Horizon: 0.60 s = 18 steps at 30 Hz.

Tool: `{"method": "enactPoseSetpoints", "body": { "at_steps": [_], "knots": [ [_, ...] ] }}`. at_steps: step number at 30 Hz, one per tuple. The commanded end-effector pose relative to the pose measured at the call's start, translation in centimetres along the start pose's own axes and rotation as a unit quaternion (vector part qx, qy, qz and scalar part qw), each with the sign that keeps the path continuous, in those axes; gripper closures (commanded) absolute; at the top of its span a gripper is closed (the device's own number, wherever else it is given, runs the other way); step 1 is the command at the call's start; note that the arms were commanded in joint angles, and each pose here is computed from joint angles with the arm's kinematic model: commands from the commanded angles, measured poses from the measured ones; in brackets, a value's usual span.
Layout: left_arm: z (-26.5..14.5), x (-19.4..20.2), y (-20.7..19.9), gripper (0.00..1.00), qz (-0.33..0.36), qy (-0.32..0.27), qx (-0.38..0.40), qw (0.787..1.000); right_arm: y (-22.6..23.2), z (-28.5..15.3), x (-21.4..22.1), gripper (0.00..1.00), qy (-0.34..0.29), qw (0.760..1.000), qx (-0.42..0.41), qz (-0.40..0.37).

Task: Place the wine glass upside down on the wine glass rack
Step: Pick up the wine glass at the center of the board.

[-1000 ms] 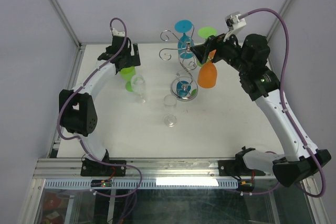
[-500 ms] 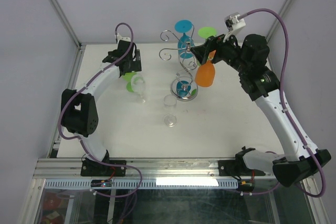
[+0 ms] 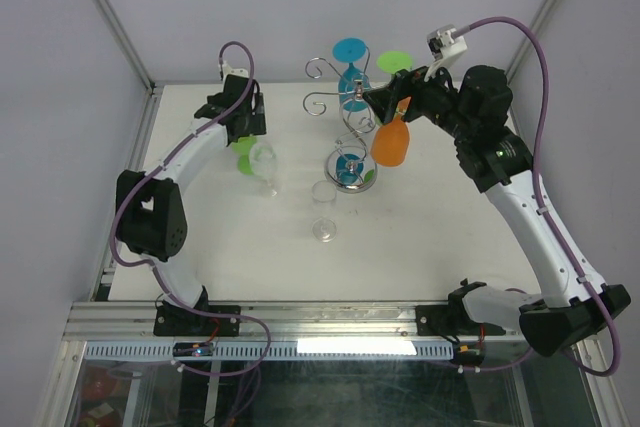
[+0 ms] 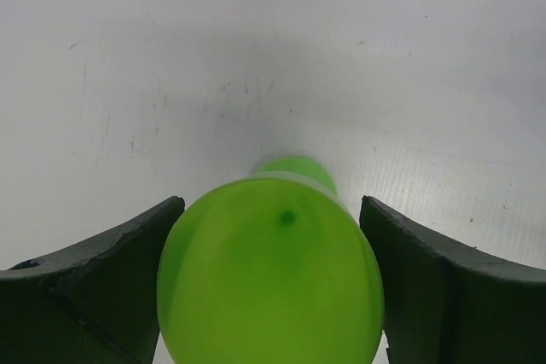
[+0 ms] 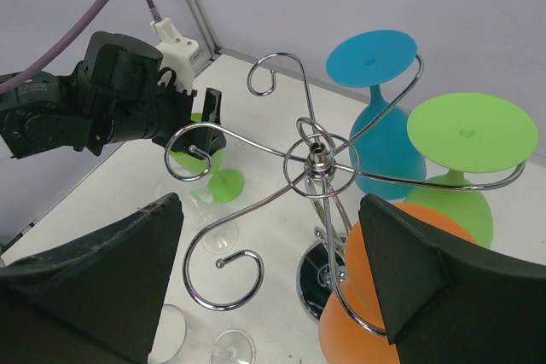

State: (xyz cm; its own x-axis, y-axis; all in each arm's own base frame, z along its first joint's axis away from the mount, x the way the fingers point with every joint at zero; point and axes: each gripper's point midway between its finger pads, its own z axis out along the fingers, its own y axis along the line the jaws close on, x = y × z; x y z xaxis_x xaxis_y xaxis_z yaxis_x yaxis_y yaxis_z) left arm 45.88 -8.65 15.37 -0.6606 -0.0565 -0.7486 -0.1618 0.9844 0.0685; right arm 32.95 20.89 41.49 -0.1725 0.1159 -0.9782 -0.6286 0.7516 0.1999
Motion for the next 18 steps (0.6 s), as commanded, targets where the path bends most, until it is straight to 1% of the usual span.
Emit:
{"method": "enactPoseSetpoints", "body": {
  "at_steps": [1,7,13,16,18],
  "knots": [
    [-3.6,-5.6,0.4,0.20,-0.019,-0.077,0.013,0.997,0.1,-0.6,-1.2,0.13,-0.021,1.000,0.005,-0.013],
    [-6.2,-8.3,1.1,0.23,-0.022,-0.116,0.015,0.993,-0.7,-0.7,-1.6,0.13,-0.031,0.999,0.031,-0.015],
    [-10.0,-11.5,1.9,0.27,-0.033,-0.176,0.027,0.983,-1.5,-1.1,-1.5,0.12,-0.047,0.997,0.053,-0.015],
    [-12.5,-13.0,2.5,0.29,-0.045,-0.211,0.036,0.976,-1.8,-1.2,-1.9,0.08,-0.067,0.996,0.064,0.001],
    [-14.3,-13.9,3.0,0.30,-0.054,-0.237,0.044,0.969,-2.1,-1.1,-1.8,0.05,-0.069,0.995,0.072,0.004]
  ]
}}
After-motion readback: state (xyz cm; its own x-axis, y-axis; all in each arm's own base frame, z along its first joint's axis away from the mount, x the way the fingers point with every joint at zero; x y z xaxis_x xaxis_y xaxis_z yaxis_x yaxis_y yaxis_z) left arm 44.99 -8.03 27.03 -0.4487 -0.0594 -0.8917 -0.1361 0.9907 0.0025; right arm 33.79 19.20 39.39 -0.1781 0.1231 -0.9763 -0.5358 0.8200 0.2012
